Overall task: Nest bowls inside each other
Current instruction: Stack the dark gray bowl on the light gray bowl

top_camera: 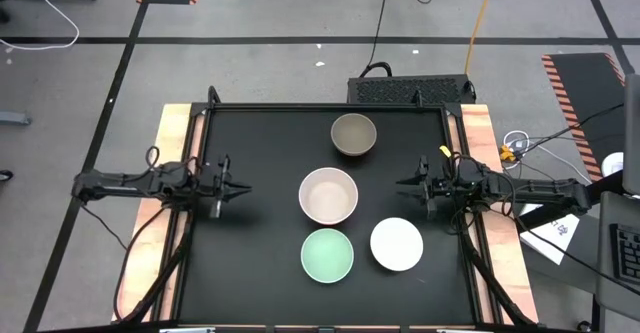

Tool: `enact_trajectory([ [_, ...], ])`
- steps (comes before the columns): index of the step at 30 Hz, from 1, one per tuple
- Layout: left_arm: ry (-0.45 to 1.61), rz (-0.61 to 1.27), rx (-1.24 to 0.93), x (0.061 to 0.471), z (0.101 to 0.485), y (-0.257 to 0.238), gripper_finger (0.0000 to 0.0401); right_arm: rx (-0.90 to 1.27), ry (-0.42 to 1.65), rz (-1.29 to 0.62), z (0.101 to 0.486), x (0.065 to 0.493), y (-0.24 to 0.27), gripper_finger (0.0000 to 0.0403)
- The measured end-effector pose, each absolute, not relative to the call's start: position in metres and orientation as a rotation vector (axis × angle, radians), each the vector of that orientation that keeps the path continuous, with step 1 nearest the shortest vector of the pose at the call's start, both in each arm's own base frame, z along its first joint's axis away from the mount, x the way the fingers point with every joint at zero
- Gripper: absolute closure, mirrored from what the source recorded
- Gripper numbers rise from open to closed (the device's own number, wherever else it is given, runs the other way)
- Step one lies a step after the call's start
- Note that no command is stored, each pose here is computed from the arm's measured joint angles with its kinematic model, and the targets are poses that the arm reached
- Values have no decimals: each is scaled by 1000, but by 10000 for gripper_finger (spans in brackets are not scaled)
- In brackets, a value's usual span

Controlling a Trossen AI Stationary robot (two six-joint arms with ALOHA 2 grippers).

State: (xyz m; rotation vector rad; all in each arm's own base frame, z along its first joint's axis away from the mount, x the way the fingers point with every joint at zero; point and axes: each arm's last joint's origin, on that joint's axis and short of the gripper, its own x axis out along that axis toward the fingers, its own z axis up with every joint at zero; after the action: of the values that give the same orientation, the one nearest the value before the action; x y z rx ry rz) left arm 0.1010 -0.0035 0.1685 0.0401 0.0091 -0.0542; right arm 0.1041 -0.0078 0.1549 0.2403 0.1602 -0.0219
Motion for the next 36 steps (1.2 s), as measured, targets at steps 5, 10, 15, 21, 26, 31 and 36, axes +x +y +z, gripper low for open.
enact_trajectory([
  [5,17,-48,27,102,165,-3,371,240,159,-23,155,104,-8,260],
  [10,39,-73,42,102,163,-4,371,238,147,-21,156,104,-8,260],
  [15,42,-75,43,102,163,-4,371,225,134,-19,156,105,-8,260],
  [21,42,-76,44,102,163,-4,371,209,118,-15,158,106,-8,260],
  [26,41,-78,57,102,163,-4,371,179,111,-12,159,106,-8,260],
  [31,41,-85,61,102,163,-4,371,118,-5,-73,169,106,-10,260],
  [36,38,-106,70,101,163,-5,371,97,-126,-100,181,105,-11,260],
])
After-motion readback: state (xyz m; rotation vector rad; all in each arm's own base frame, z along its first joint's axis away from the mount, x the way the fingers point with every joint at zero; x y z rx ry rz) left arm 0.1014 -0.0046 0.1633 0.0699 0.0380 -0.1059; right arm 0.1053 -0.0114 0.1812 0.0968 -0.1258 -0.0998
